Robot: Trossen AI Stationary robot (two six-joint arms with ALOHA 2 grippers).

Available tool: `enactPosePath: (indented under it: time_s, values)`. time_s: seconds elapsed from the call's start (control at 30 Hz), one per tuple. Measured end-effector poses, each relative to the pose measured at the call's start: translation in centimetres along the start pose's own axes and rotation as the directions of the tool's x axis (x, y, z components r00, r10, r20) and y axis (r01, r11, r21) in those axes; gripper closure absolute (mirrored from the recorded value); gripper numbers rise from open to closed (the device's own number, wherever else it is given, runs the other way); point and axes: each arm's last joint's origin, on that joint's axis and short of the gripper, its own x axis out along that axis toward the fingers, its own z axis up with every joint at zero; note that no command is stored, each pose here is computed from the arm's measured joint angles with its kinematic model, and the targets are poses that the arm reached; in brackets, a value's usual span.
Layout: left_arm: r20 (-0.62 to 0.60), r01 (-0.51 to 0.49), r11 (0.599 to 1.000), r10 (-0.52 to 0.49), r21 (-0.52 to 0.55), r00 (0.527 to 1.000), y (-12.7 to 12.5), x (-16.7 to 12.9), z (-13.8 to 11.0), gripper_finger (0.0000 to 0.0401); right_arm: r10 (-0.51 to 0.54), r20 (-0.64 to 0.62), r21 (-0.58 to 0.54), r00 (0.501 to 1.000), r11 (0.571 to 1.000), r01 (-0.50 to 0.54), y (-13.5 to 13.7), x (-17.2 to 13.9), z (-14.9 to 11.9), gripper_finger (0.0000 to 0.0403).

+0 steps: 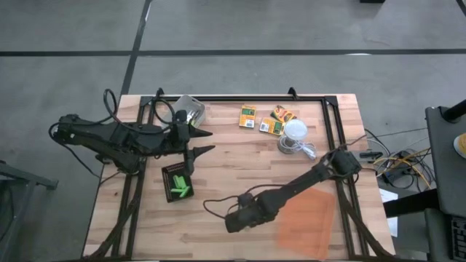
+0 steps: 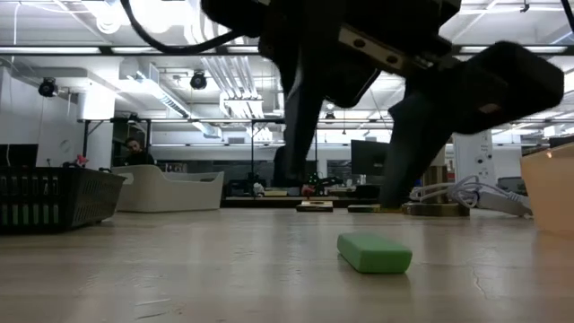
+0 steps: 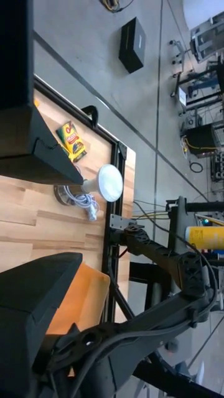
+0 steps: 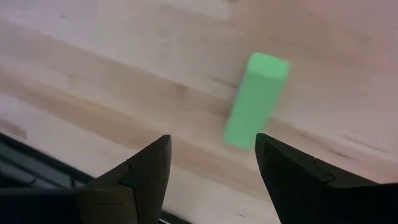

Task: Pick & Place School Supplies
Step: Put the green eraser into the black bin

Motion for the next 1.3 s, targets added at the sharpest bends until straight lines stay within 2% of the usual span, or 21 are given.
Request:
enactPosePath:
  time_s: [0.17, 0.23, 0.6, 1.3]
  values:
    - [0.000, 0.000, 1.000, 0.000, -0.001, 1.000, 0.0, 0.0, 0.0, 0.0208, -0.133, 0.066, 0.022, 0.989, 0.991, 0.132, -0.5, -1.6, 0.2, 0.0176]
    - [0.000, 0.000, 1.000, 0.000, -0.001, 1.000, 0.0, 0.0, 0.0, 0.0208, -0.149, 0.070, 0.035, 0.986, 0.989, 0.146, -0.5, -1.9, 0.2, 0.0176]
    - [-0.001, 0.000, 1.000, 0.000, -0.002, 1.000, 0.0, 0.0, 0.0, 0.0208, -0.089, 0.088, 0.022, 0.992, 0.996, 0.087, -0.1, -1.6, 0.3, 0.0175]
    - [-0.003, 0.000, 1.000, 0.000, -0.001, 1.000, 0.0, 0.0, -0.1, 0.0208, -0.073, 0.127, 0.028, 0.989, 0.997, 0.070, -1.1, 0.2, 0.7, 0.0175]
